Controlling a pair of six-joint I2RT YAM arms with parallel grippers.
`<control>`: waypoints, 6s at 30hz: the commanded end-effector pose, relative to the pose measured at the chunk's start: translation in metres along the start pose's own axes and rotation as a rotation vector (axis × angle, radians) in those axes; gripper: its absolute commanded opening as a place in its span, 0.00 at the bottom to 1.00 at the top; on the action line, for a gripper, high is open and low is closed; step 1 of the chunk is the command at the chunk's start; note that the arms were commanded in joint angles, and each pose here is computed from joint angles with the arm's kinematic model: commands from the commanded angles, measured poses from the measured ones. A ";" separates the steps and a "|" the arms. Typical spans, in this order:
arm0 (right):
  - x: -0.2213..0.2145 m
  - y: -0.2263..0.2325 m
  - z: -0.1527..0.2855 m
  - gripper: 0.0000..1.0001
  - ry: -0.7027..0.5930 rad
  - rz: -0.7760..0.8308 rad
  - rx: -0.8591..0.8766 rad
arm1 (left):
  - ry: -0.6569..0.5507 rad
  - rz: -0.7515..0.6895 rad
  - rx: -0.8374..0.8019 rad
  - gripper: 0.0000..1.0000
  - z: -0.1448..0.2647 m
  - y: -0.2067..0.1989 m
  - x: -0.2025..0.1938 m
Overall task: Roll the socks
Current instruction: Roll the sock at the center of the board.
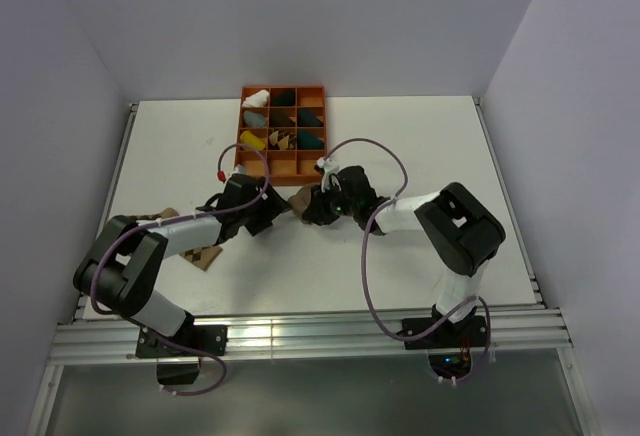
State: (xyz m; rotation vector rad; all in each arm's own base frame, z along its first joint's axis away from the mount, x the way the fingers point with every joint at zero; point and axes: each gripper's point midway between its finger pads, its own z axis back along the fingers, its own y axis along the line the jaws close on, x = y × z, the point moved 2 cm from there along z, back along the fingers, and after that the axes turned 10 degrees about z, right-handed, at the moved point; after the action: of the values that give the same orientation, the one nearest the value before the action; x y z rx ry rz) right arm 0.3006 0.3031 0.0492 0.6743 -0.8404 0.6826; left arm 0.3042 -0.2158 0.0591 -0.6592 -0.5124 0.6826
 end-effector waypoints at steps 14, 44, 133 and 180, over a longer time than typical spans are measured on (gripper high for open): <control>-0.007 -0.003 -0.003 0.00 0.143 -0.332 0.316 | 0.002 0.049 -0.325 0.76 -0.007 -0.036 -0.004; -0.008 0.002 0.008 0.00 0.200 -0.379 0.456 | 0.012 -0.023 -0.165 0.76 -0.045 -0.006 -0.008; 0.009 -0.018 0.032 0.32 0.109 -0.317 0.126 | -0.013 0.072 0.192 0.22 -0.032 0.036 -0.042; -0.018 -0.069 0.031 0.00 0.071 -0.490 -0.137 | 0.006 -0.142 0.335 0.06 -0.014 0.022 -0.024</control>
State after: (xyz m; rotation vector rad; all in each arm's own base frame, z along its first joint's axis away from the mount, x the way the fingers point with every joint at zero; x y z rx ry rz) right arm 0.3313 0.2500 0.0276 0.7592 -0.6155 0.2342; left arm 0.3056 -0.2604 0.0481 -0.5364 -0.4472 0.6628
